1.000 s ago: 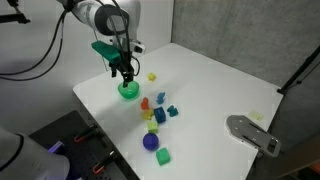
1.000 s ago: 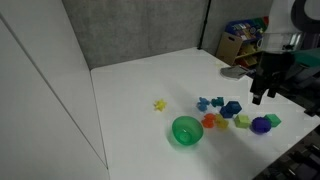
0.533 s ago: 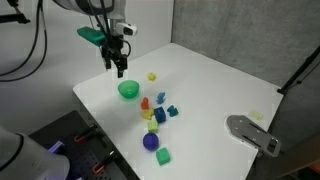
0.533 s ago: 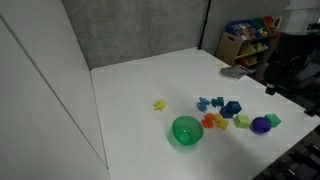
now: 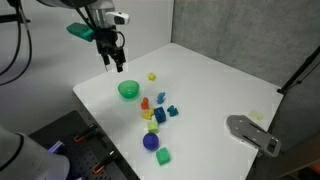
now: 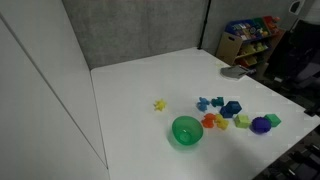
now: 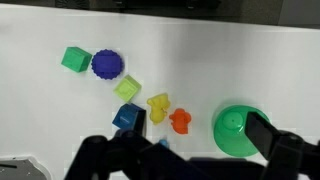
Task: Remove the blue block from the bowl and put it on top of the blue block on the table
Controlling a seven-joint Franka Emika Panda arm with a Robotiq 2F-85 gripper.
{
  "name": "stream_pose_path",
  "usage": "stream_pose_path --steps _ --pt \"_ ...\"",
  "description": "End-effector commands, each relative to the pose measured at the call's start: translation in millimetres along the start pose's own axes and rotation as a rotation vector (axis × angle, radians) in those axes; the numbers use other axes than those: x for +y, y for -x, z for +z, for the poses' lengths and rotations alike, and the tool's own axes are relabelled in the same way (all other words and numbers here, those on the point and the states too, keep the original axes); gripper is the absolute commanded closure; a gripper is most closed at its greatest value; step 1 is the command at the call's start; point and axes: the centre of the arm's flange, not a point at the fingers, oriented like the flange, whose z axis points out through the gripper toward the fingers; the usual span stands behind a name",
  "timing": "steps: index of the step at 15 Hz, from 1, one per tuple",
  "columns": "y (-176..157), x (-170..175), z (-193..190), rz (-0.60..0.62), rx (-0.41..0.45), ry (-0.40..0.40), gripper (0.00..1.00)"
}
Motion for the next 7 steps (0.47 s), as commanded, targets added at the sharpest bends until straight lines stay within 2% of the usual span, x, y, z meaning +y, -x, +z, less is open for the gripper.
stream_pose_path --steps 1,7 --pt "-0.1 0.0 0.3 0.000 -0.001 0.000 0.00" --pt "-0.8 -0.2 2.6 0.000 -0.007 0.000 0.00"
